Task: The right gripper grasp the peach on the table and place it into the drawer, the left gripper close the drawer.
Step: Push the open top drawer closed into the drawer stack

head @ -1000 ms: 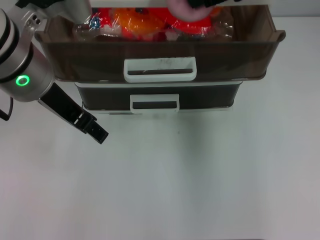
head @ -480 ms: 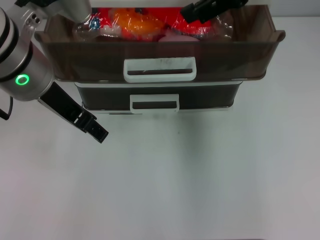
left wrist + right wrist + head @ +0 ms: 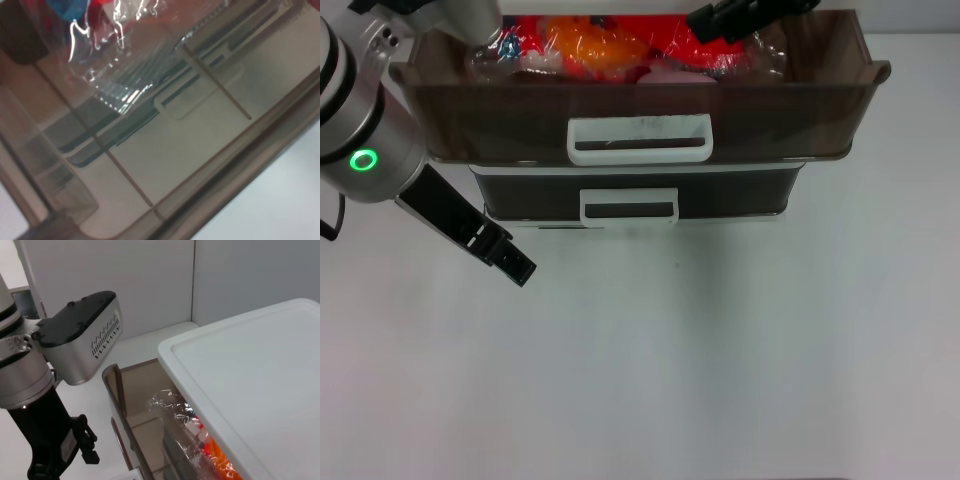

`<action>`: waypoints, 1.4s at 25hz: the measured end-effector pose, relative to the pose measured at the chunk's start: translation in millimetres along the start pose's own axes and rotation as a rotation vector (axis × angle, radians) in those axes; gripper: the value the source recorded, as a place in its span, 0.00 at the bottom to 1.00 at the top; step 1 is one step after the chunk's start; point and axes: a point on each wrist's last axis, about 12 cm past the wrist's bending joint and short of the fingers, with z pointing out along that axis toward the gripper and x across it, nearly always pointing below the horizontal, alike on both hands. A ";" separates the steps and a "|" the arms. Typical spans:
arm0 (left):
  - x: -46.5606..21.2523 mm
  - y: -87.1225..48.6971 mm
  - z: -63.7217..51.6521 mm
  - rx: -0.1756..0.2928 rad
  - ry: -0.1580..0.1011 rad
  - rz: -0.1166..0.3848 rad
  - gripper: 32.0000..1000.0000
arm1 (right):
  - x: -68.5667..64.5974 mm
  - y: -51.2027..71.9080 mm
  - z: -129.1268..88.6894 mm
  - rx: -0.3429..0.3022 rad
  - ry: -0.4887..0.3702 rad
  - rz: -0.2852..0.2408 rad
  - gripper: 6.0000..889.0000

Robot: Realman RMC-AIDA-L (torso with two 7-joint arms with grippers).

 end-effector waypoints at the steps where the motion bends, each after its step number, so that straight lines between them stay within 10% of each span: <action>1: 0.8 0.3 0.4 0.001 0.001 -0.001 0.86 | 0.4 0.3 -1.1 0.000 -0.001 0.000 1.00; 7: 3.5 0.5 1.6 0.003 0.009 0.013 0.86 | 16.7 -11.2 -35.7 0.075 -0.040 0.064 1.00; 19: 10.9 -1.1 4.1 0.016 0.021 0.004 0.86 | 116.7 -29.8 -110.5 0.314 0.133 0.324 1.00; 29: 18.8 -5.1 8.2 0.018 0.033 0.010 0.86 | 202.0 -9.7 -68.0 0.299 0.383 0.269 1.00; 35: 15.9 -43.9 18.7 0.016 0.068 0.139 0.86 | 226.2 -15.2 -34.4 0.283 0.424 0.319 1.00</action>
